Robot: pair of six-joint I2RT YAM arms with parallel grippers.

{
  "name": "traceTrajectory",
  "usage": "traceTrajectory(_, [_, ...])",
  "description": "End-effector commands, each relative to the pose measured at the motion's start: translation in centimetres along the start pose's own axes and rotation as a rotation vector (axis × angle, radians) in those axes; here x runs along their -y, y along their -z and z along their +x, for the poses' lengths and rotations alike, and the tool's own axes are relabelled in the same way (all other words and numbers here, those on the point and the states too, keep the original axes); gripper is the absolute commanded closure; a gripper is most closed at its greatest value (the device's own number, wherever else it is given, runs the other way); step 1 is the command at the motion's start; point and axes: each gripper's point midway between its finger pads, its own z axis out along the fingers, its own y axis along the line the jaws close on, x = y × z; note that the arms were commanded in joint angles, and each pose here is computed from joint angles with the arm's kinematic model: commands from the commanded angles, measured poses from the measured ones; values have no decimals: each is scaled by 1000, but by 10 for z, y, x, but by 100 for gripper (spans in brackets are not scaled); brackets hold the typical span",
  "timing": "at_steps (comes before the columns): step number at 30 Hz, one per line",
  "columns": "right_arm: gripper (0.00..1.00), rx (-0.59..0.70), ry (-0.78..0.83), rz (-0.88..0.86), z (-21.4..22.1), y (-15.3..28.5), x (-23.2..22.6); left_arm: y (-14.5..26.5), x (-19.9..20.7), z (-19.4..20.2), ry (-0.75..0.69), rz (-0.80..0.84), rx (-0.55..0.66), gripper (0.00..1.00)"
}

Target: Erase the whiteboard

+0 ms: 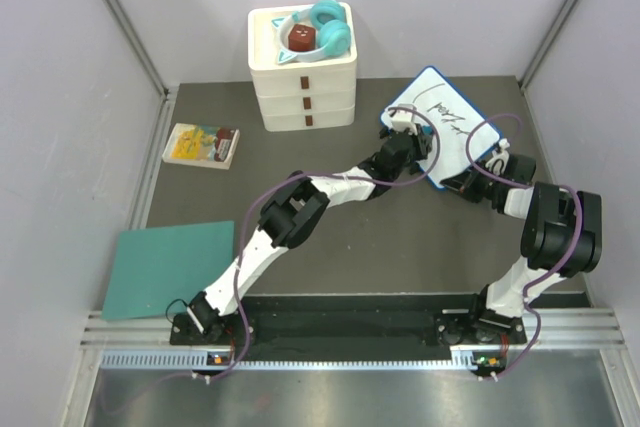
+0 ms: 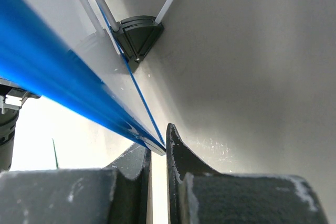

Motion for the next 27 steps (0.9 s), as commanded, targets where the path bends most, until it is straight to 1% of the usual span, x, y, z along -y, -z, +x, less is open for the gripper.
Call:
traceTrajectory(1, [100,-165,-120,149,61,8,33,3,-12,20,-14,-31,-68,100])
traceTrajectory(5, [100,-166,-122,149,61,8,33,-5,10,0,0,54,-14,100])
traceTrajectory(8, [100,-164,-122,148,60,8,33,-11,31,-23,13,128,60,100])
traceTrajectory(11, [100,-163,-122,150,60,8,33,-13,44,-44,58,171,136,100])
traceTrajectory(12, [100,-164,-123,150,61,8,33,-14,46,-45,65,180,151,100])
traceTrajectory(13, [100,-164,-123,150,61,8,33,-14,52,-56,96,201,185,100])
traceTrajectory(14, [100,-164,-123,150,61,8,33,-15,54,-59,110,210,194,100])
traceTrajectory(15, [100,-164,-123,150,61,8,33,-17,57,-52,119,226,186,100])
traceTrajectory(16, [100,-163,-122,150,60,8,33,-18,66,-63,138,256,208,100])
traceTrajectory(18, [100,-163,-123,150,60,8,32,-20,76,-55,134,285,199,100])
traceTrajectory(19, [100,-164,-124,150,61,8,33,-19,88,-63,124,319,213,100])
traceTrajectory(23, [100,-162,-123,151,60,8,33,-5,124,-57,54,416,246,100])
traceTrajectory(27, [100,-160,-123,150,60,8,32,2,138,-50,0,454,267,100])
